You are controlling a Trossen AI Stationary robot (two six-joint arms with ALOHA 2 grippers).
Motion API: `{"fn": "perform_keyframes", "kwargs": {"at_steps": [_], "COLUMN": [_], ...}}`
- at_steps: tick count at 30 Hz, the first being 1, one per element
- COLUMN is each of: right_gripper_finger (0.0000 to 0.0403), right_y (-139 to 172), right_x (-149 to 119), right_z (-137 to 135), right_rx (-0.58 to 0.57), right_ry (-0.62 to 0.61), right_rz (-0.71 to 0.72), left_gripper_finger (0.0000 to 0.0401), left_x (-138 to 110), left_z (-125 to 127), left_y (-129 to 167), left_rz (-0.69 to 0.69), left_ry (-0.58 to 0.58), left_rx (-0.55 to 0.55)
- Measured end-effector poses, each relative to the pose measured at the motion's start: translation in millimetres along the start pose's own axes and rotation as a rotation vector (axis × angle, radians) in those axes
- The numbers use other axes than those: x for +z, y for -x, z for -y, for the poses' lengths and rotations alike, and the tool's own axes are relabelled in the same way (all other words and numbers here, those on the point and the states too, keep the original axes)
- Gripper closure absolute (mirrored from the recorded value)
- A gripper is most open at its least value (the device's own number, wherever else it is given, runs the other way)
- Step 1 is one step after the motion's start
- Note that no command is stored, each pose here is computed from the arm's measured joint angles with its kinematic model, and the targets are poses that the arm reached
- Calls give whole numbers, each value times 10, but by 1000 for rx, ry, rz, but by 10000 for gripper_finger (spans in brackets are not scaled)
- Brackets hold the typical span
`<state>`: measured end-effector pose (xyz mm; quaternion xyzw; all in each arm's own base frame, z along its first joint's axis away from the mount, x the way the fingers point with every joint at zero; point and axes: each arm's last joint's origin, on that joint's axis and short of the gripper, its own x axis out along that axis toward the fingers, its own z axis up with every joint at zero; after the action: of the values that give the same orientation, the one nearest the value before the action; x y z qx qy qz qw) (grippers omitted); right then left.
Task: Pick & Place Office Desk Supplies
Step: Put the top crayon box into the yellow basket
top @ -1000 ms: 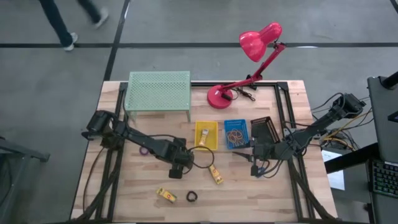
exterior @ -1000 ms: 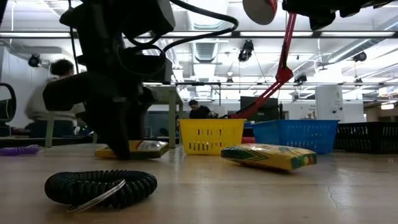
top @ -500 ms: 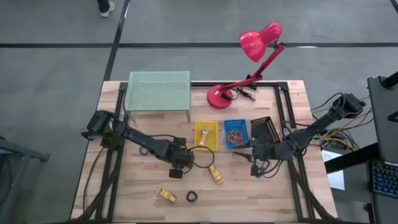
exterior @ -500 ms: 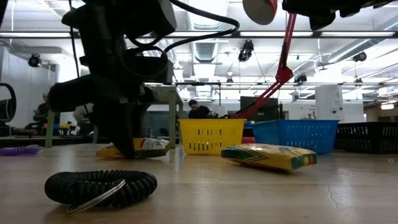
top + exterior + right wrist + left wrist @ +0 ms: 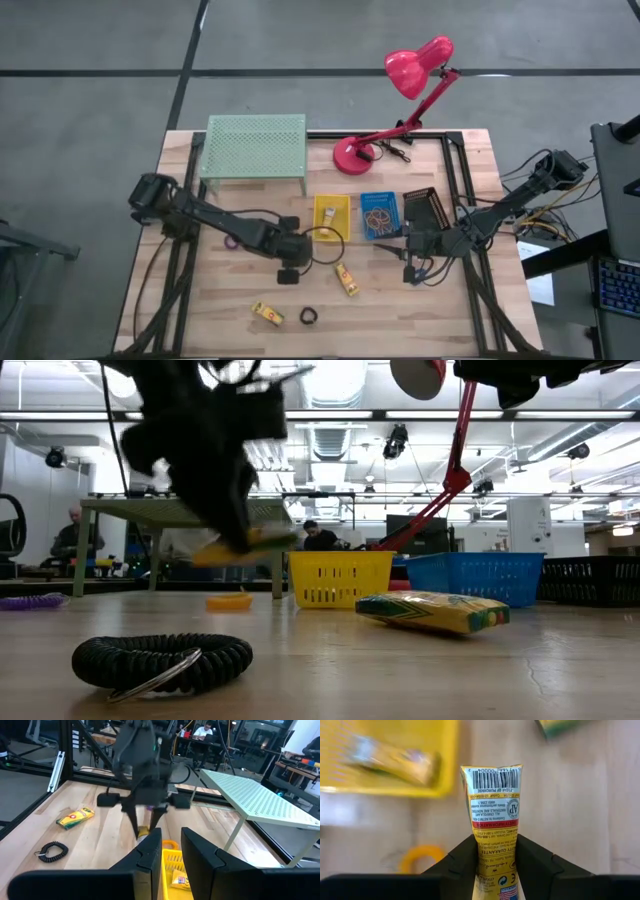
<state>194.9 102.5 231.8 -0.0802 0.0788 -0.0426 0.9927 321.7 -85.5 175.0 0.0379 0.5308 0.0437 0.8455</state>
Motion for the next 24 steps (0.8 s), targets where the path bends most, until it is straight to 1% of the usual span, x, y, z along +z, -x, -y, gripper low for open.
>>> {"fn": "perform_keyframes", "kwargs": {"at_steps": [3,7,8,12,15,19,24], "right_gripper_finger": [335,335,335,335,335,335,335], "right_y": [0,-1,0,-1,-1,0,-1], "right_x": [0,-1,-1,-1,-1,-1,-1], "right_z": [-1,0,-1,0,0,-1,0], "right_rx": [0,0,0,0,0,0,0], "right_ry": [0,0,0,0,0,0,0], "right_rz": [0,0,-1,0,0,0,0], "left_gripper_finger": [277,277,277,277,277,277,277], "left_x": [90,202,210,223,275,339,371], "left_z": [-33,-86,-102,-145,-172,-247,-358], "left_y": [143,359,404,544,583,597,580], "left_rz": [109,269,293,351,432,533,573], "left_ry": [112,342,381,454,561,683,872], "left_rx": [40,75,86,97,122,188,173]}}
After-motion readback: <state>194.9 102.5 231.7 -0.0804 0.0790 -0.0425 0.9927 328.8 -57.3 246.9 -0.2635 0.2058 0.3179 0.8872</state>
